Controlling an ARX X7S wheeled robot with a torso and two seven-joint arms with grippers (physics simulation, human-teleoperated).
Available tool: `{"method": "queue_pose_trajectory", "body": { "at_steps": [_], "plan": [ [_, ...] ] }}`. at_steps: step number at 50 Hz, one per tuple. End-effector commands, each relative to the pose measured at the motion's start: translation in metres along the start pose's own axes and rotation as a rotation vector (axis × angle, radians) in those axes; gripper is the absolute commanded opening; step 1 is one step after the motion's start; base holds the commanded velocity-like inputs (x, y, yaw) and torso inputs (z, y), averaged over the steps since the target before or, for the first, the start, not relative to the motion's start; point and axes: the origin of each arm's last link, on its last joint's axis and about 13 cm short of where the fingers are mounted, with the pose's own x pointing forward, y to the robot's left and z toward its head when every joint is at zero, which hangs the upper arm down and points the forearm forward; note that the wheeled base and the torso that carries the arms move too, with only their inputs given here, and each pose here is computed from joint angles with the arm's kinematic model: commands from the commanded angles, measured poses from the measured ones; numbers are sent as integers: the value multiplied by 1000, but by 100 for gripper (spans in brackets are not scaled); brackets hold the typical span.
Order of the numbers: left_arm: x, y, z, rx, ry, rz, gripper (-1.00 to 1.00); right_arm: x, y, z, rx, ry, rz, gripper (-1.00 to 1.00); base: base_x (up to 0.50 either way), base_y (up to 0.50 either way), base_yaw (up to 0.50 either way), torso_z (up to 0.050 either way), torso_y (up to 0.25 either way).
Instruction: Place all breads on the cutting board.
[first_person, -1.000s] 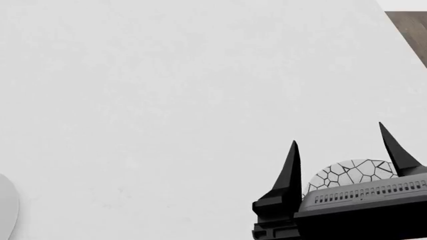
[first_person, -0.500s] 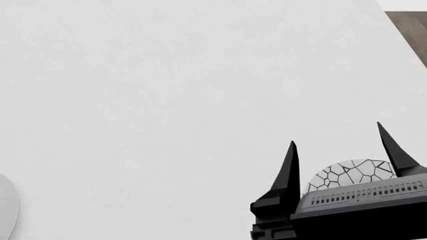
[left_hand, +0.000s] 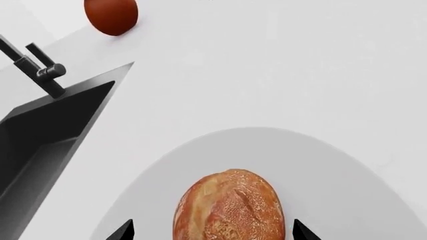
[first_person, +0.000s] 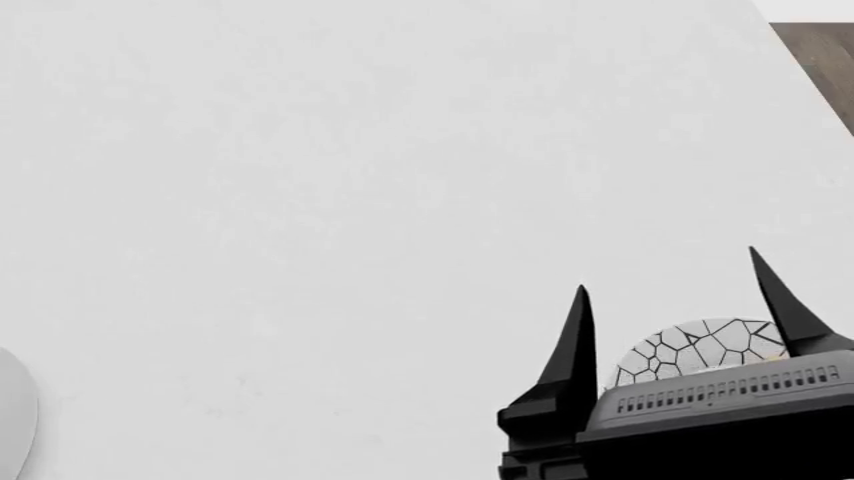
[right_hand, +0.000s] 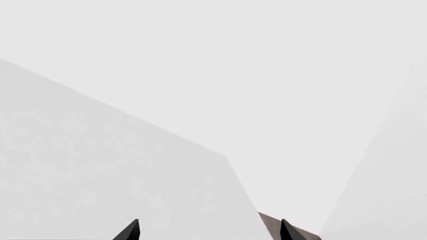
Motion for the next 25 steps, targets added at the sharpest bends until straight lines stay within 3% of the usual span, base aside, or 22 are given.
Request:
{"method": "queue_pose_trajectory", "body": {
  "at_steps": [1,25],
  "plan": [
    [6,3,15,-7,5,-19,100,4,-1,0,2,15,-17,100,0,0,0,0,0],
    [26,5,3,-10,46,-38,100,3,0,4,-3,13,-15,100,0,0,0,0,0]
  ]
}}
